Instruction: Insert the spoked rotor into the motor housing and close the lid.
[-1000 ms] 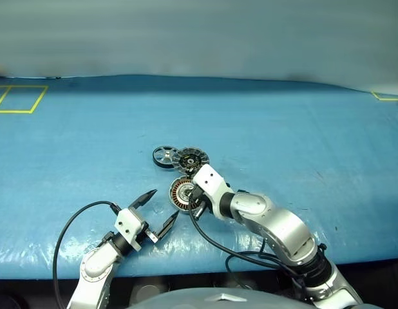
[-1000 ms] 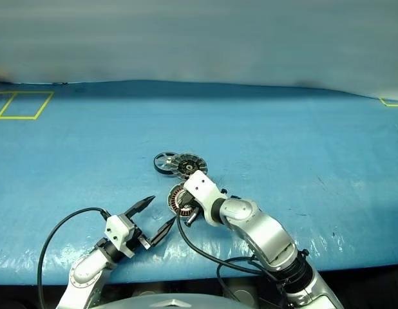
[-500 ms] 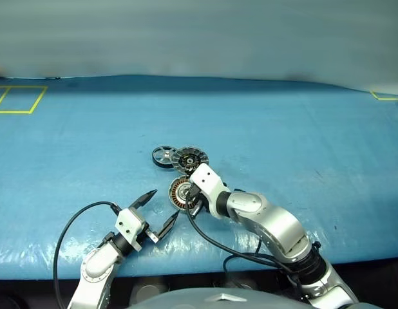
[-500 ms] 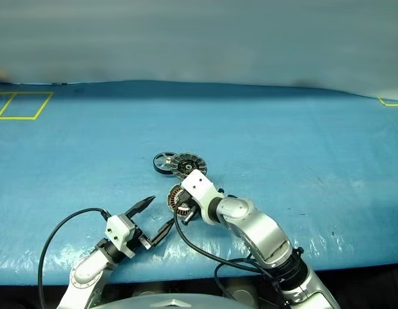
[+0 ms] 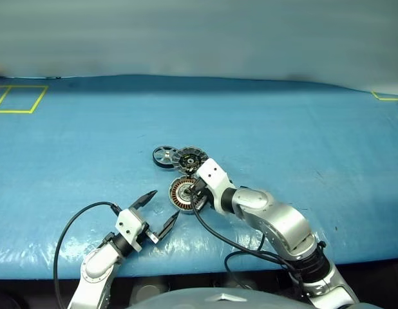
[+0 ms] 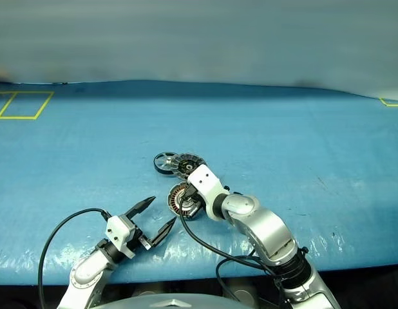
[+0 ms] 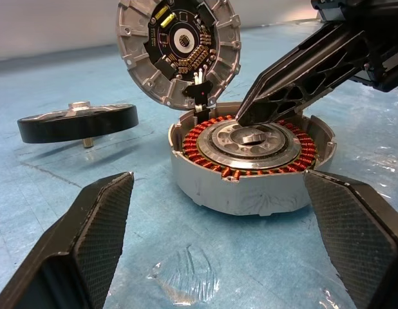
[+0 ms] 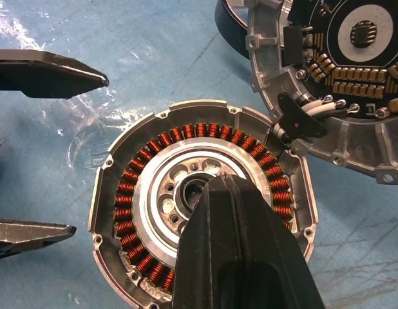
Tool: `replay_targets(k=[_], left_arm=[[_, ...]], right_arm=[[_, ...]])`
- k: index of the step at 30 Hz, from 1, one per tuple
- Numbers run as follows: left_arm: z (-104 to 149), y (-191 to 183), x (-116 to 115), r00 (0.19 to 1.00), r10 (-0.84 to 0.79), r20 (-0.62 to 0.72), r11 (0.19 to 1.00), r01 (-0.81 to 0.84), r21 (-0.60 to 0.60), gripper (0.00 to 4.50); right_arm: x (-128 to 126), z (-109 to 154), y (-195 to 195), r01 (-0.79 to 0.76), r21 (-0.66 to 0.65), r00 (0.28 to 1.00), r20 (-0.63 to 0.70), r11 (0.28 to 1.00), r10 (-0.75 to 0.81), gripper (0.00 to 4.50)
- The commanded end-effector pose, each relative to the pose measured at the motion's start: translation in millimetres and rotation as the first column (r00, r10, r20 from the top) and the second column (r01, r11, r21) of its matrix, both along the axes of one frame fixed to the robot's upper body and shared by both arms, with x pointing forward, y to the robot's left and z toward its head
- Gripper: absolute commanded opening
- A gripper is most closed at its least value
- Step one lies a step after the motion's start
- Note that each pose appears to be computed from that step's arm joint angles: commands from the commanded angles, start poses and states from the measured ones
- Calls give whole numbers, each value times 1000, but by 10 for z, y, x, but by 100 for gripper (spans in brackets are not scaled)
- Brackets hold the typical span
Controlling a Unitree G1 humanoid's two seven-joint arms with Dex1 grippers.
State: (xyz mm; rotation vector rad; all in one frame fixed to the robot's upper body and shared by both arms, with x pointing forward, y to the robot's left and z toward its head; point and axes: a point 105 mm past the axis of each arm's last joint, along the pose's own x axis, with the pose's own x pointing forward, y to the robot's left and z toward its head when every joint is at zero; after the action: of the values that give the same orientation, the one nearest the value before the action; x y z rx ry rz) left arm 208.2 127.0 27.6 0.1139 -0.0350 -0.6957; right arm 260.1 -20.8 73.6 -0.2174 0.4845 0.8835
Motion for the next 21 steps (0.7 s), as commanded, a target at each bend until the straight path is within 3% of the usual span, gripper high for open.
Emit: replay_targets(k=[1, 21], left_arm=[[29, -25, -7, 1000, -8, 9, 1000, 8, -7, 450], [18, -10, -2, 1000, 3, 5, 1000, -3, -6, 450]], right_arm=[[-14, 127, 76, -31, 36, 998, 47, 999, 30, 2], [-110, -14, 136, -76, 21, 997, -6, 997, 76, 2]])
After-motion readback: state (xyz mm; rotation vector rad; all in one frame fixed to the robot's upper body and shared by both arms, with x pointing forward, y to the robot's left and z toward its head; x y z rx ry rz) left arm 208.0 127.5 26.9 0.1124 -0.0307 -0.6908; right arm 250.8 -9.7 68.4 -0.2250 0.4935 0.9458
